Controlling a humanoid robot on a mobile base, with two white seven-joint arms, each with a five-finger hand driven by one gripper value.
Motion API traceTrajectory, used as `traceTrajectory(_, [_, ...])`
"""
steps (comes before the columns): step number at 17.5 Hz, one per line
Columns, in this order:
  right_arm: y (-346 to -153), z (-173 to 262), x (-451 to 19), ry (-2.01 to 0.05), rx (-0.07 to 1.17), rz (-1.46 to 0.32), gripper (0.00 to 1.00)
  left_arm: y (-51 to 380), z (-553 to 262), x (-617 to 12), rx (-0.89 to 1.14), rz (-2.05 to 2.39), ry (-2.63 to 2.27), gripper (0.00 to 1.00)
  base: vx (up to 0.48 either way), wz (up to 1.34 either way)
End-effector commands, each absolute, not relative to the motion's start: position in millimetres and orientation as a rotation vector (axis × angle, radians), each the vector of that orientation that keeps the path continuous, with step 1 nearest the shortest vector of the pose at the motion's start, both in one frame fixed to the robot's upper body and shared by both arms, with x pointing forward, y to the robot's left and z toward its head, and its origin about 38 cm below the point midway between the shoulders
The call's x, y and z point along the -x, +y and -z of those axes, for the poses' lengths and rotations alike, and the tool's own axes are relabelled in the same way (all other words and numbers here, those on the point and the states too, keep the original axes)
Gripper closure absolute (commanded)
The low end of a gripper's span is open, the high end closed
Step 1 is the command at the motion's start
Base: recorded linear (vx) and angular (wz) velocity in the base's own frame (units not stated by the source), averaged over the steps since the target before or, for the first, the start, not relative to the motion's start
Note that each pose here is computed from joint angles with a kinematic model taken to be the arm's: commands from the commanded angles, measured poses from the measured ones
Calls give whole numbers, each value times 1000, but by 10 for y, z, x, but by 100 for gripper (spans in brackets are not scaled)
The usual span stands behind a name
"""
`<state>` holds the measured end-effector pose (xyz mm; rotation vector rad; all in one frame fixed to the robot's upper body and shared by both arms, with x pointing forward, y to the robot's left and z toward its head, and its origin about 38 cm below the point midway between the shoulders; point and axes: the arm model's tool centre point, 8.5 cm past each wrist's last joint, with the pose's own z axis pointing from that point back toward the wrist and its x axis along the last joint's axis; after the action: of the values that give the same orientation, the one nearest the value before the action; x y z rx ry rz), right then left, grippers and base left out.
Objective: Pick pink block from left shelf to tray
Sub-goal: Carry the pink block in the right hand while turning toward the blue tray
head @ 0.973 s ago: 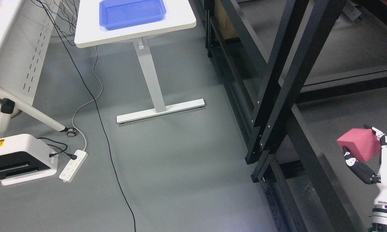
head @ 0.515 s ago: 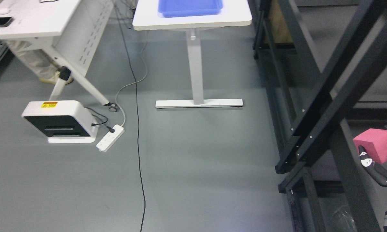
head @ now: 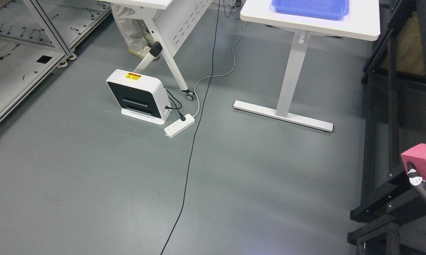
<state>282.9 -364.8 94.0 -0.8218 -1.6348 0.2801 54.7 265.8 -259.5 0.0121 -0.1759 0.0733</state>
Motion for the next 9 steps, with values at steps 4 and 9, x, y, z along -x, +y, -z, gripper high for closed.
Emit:
traceTrajectory(4, [-3757,-981,-2799,-1641,840,-283,100,2777,2581,-608,-30,-79,-196,0,29,208])
traceTrajectory(9, [-3726,-991,-2807,-1656,830,-292,99,2777,2581,-608,-30,-79,-196,0,108,235])
